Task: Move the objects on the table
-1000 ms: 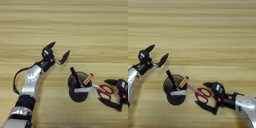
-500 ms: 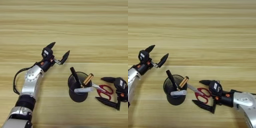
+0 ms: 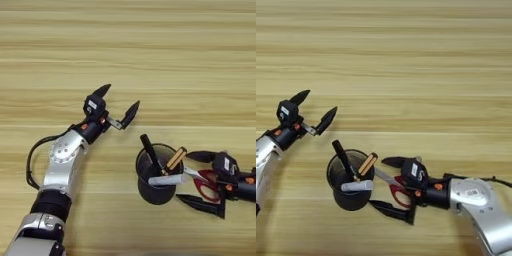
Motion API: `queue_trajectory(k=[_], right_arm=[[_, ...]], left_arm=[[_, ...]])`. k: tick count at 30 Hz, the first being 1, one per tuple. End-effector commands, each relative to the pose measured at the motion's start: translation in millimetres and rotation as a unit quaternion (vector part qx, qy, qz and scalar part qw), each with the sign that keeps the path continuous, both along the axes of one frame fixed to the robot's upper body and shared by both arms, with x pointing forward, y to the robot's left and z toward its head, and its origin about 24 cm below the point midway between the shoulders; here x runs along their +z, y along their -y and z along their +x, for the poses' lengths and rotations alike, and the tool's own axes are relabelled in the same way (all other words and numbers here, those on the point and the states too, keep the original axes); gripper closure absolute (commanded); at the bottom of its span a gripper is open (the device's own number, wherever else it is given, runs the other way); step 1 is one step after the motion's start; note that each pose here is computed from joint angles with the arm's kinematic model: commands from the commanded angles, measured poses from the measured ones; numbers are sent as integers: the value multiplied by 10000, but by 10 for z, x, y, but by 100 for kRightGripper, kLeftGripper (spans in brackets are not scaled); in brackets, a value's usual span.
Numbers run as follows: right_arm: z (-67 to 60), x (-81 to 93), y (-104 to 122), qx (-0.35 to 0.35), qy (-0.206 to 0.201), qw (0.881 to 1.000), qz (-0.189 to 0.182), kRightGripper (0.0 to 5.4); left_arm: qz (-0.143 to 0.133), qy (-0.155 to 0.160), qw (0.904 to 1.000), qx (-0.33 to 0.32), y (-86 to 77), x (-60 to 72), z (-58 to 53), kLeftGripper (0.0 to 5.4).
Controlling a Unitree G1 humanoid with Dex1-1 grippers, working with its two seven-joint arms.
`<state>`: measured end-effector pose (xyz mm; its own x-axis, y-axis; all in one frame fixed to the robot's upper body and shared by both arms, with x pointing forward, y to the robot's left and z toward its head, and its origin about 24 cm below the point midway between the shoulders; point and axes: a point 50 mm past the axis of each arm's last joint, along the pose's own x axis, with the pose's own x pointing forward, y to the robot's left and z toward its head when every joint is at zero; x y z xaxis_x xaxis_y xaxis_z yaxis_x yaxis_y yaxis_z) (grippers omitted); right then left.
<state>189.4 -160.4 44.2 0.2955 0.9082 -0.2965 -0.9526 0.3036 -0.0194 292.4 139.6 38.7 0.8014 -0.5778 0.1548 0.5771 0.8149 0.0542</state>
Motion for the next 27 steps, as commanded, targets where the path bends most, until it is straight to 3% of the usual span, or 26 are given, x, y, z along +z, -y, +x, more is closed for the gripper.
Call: queue_trajectory(k=[1,27], right_arm=[[23,40,-54,149,53,9999,45,2],[113,39,-273,561,56,9983,178,2]], left_arm=[[70,92,9999,10,0,36,27,0],[59,89,9999,5,24,33,27,0]])
